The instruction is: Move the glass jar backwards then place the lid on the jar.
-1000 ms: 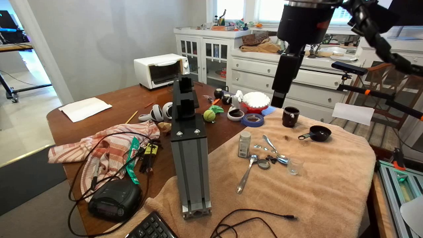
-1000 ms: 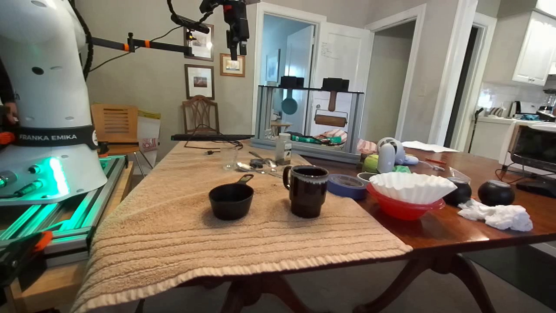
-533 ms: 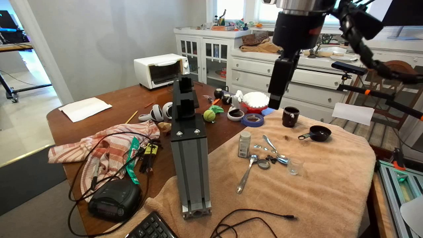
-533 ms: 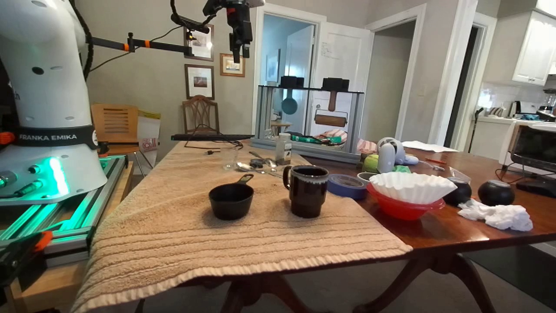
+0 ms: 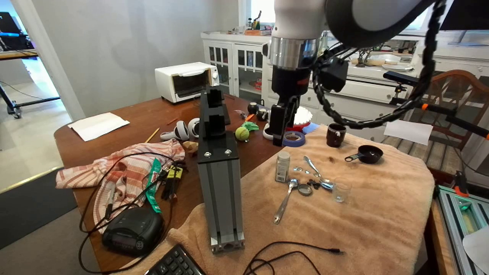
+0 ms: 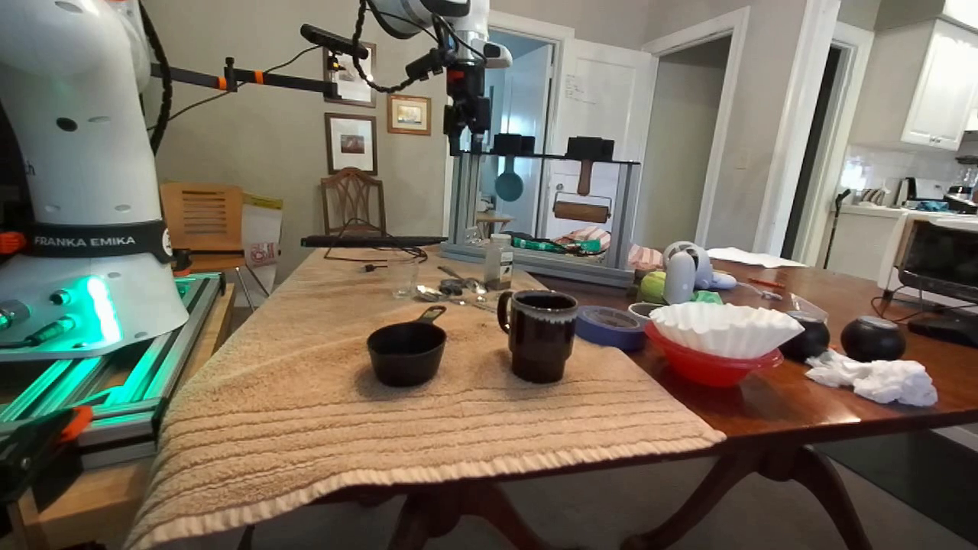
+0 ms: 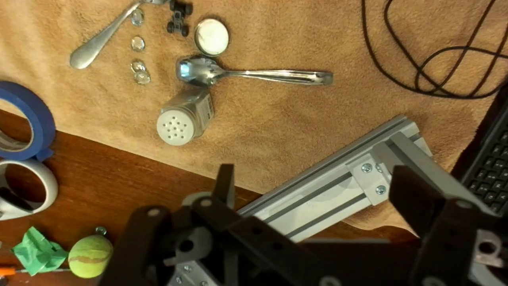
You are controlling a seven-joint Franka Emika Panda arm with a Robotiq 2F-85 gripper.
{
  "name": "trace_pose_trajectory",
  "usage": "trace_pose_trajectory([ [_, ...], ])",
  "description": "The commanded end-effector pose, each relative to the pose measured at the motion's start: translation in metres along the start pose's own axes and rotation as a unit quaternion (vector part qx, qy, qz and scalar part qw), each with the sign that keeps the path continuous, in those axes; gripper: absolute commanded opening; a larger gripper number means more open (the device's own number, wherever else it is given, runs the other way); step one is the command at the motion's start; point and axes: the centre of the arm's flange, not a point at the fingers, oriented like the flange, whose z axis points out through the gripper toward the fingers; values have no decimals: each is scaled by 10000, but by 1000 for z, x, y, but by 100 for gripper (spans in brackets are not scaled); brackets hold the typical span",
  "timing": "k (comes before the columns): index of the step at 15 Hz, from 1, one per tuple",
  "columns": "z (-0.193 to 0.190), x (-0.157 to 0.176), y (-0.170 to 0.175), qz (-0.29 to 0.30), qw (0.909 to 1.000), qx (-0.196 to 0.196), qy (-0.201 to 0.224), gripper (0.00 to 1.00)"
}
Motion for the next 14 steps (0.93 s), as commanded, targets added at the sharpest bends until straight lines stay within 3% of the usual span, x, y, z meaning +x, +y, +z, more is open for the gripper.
trace_pose_trajectory([
  [1,36,24,35,331,9985,263,-338,100],
  [10,95,30,83,655,9909,664,-966,100],
  [14,92,21,80,563,9946,439,-752,100],
])
